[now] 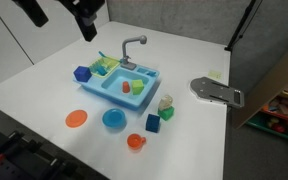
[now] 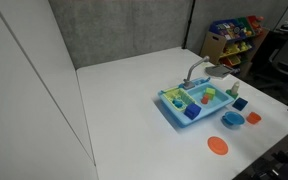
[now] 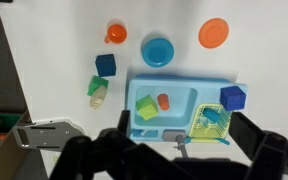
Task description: Remove the orange cup from the sink and put it on top of the white bottle.
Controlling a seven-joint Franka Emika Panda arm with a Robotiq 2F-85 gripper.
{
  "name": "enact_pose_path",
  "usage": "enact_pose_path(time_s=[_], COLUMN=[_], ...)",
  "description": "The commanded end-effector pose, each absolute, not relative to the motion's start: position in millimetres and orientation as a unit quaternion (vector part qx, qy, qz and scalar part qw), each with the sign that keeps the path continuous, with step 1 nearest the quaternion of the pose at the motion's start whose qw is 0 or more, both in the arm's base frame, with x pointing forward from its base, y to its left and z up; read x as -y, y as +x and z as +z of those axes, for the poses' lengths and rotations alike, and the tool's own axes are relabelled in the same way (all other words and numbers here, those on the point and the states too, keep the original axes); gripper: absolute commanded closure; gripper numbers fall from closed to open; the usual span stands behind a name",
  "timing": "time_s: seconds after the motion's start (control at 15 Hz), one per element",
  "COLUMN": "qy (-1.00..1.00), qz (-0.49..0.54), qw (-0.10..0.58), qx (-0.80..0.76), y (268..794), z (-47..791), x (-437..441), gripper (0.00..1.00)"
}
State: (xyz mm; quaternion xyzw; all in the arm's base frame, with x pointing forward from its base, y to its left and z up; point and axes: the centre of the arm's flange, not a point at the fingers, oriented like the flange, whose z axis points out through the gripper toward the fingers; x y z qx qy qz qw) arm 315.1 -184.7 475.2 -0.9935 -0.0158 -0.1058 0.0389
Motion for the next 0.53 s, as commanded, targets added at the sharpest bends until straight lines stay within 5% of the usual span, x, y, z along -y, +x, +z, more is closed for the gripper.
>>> enact_pose_path(time_s=[0.0,0.47], qy=[-0.994,-0.995], qz=[-0.101,-0.097], qw=[0.034,0.017], qx=[0.015,0.021], y=[326.1,374.4], z=[475.9,476.9], x=[181.6,157.9], gripper=[0.0,0.0])
